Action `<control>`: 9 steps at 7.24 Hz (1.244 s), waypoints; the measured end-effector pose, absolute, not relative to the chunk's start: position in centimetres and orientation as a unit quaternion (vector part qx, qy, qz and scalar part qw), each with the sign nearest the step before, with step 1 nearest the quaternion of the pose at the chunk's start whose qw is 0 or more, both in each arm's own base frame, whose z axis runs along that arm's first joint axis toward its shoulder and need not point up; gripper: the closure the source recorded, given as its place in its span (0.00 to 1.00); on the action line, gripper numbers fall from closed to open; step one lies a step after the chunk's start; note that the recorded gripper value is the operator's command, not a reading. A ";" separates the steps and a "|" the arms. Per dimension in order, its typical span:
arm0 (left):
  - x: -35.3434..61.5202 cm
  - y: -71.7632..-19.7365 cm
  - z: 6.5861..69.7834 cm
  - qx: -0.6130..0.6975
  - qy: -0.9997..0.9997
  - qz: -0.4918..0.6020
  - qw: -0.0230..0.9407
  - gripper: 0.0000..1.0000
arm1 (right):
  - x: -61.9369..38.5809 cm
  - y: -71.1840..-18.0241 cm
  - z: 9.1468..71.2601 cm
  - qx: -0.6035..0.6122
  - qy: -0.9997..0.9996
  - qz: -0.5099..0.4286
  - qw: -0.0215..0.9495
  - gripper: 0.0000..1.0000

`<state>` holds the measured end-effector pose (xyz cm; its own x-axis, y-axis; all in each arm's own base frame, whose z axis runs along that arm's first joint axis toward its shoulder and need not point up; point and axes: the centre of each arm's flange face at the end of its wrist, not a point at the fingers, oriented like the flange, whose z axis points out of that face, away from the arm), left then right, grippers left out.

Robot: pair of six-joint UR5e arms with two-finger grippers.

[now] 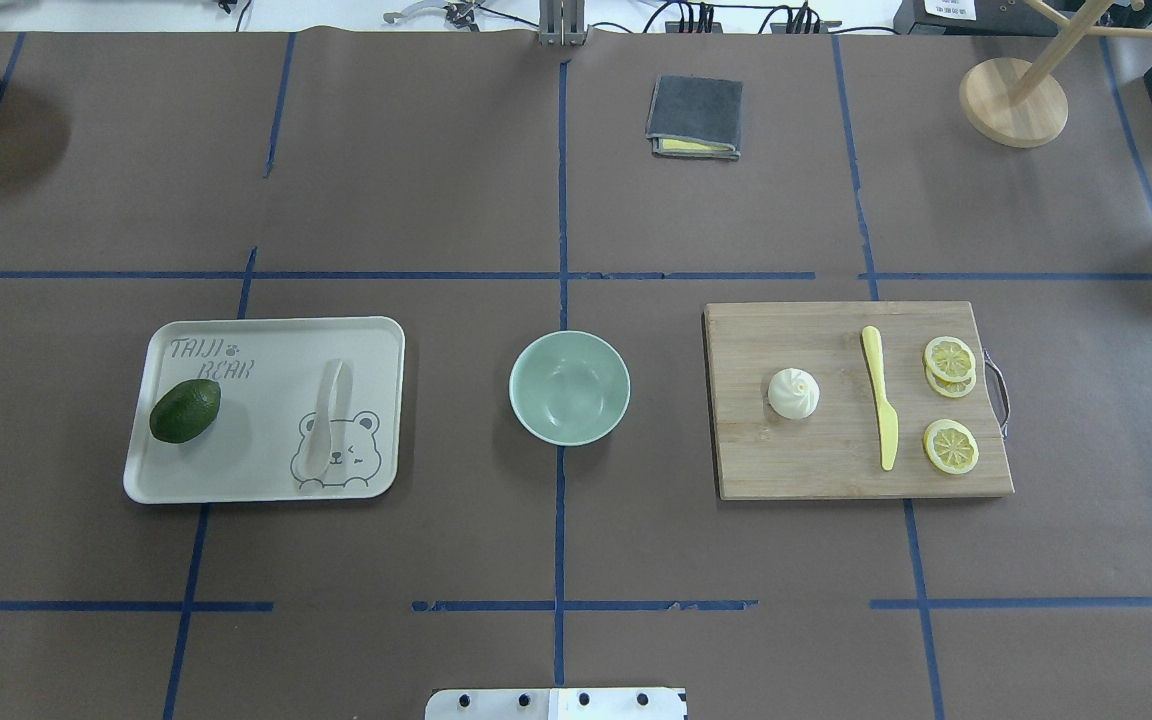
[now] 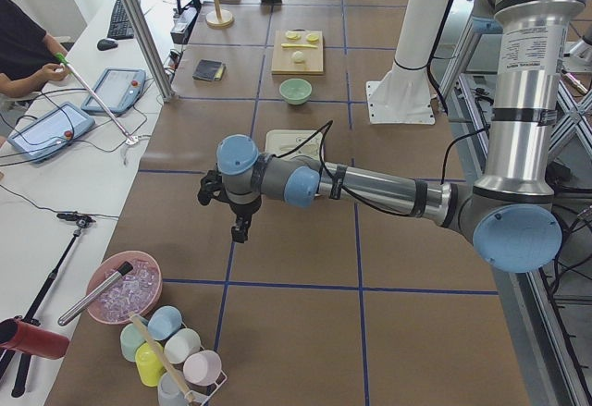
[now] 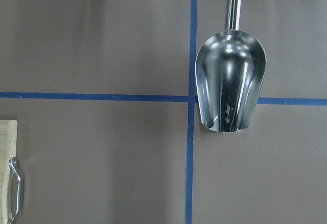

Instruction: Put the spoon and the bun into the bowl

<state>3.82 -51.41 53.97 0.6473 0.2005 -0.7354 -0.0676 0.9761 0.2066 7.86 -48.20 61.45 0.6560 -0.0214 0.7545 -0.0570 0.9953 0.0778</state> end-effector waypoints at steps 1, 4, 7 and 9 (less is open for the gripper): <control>6.9 -50.9 50.4 0.086 0.419 0.068 0.901 0.00 | 7.8 -48.5 61.0 0.052 -0.415 0.007 0.908 0.00; 17.9 -48.6 41.7 0.085 0.438 0.069 0.892 0.00 | 7.7 -49.3 59.6 0.062 -0.421 0.002 0.905 0.00; 30.6 -45.7 37.0 0.056 0.451 0.007 0.890 0.02 | 7.5 -49.1 59.7 0.057 -0.427 0.006 0.902 0.00; 38.2 -44.7 35.7 0.044 0.446 -0.030 0.893 0.07 | 6.2 -49.4 57.7 0.051 -0.436 0.023 0.898 0.00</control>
<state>38.20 -44.70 35.71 0.5999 -0.0146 -0.7999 0.0928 0.9944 0.0514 6.20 -49.41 57.74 0.6179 -0.0031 0.7863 -0.0863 0.9937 0.0718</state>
